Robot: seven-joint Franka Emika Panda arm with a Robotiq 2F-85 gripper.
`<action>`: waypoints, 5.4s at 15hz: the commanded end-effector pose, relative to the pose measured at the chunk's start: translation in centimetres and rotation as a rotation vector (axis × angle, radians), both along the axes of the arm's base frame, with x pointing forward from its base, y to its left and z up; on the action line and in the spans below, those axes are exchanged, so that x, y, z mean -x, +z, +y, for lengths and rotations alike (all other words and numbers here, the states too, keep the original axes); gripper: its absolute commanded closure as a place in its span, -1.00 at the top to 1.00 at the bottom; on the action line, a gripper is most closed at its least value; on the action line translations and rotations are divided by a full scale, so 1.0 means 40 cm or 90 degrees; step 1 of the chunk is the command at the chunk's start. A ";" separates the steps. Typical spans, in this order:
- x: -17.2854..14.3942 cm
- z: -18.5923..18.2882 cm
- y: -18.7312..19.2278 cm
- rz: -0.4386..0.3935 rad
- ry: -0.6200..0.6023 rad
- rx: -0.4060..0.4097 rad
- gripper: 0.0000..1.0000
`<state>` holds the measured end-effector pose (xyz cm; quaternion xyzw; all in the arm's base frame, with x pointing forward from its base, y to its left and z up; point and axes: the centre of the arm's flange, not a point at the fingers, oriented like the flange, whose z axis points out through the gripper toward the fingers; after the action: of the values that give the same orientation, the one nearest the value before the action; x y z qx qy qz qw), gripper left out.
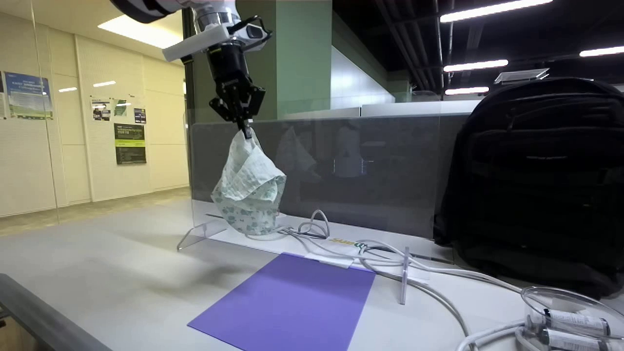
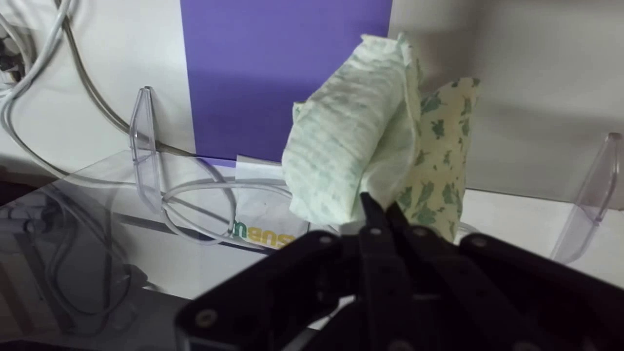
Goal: Hang the cloth on the glass barrier
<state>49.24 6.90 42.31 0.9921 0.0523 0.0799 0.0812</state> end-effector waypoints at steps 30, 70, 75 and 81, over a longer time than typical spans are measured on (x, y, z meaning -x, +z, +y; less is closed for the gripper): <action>-0.073 0.015 0.187 -0.181 -0.252 -0.132 0.11; -0.034 -0.084 -0.317 -0.079 0.009 -0.054 1.00; 0.005 -0.125 -0.433 -0.091 0.007 -0.061 1.00; -0.029 -0.222 -0.527 -0.122 -0.019 -0.062 1.00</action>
<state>49.41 -0.82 22.77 0.9851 0.0367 0.1643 0.0358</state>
